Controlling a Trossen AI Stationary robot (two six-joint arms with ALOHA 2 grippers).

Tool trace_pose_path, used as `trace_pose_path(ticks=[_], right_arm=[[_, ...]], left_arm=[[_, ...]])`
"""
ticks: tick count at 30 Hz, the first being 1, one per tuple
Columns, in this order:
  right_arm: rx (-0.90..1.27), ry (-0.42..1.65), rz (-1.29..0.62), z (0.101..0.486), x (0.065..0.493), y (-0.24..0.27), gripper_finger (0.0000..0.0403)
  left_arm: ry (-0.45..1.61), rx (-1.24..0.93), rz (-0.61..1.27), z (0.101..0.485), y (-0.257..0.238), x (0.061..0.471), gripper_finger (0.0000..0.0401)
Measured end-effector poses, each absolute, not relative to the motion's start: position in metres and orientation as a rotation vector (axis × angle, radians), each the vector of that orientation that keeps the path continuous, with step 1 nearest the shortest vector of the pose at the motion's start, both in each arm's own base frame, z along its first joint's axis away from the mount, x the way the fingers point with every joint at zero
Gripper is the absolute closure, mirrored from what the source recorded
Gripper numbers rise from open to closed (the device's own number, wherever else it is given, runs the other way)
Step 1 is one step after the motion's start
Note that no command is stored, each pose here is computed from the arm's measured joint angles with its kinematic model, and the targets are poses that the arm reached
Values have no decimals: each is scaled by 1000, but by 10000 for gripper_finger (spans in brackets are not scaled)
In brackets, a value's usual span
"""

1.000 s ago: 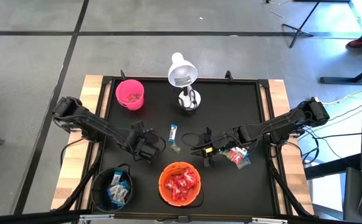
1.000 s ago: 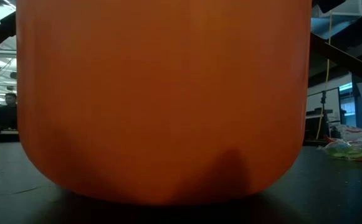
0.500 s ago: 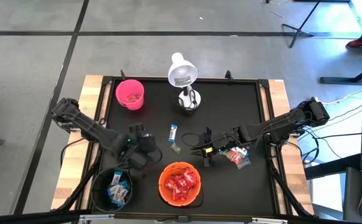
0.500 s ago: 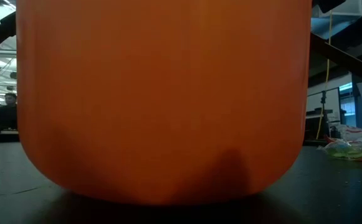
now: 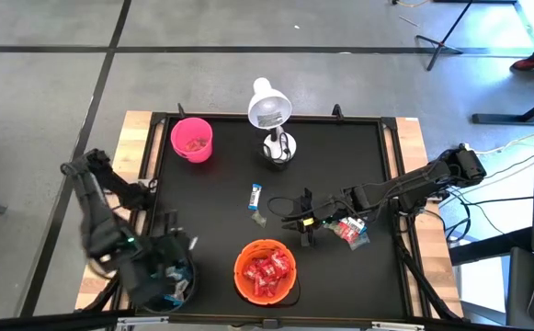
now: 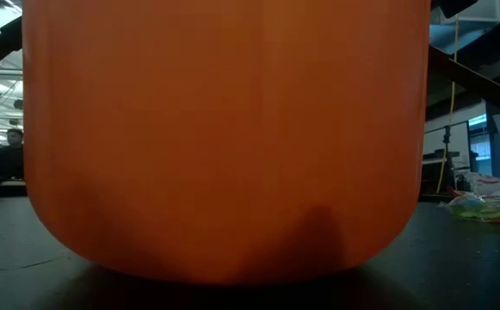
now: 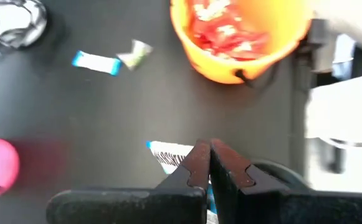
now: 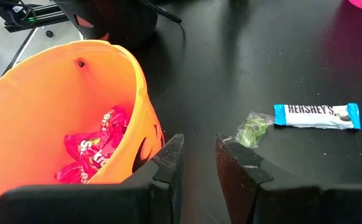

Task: Sort candy
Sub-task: Put the white candy into the black bucket, then put the green candy into the pink bucket

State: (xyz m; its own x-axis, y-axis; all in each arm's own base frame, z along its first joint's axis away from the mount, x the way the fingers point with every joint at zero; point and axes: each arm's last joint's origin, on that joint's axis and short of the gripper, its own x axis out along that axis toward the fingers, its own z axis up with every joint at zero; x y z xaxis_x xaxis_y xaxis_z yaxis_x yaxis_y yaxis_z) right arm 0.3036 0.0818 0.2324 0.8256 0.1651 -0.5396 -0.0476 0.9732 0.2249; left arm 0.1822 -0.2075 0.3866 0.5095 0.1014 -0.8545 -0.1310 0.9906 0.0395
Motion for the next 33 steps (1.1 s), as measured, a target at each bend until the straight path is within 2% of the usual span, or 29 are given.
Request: trace_pose_path(ticks=[6,14,21,33], right_arm=[[206,590,114,232,304,82,316],[206,589,114,232,304,82,316],[207,587,115,233,304,82,316],[212,587,134,233,304,82,316]], left_arm=[[1017,-201,126,393,-230,151,401],[1043,-413,192,381,-251,115,401],[1051,-481,259,369,-257,104,399],[1015,-454,275,368,-254,107,301]])
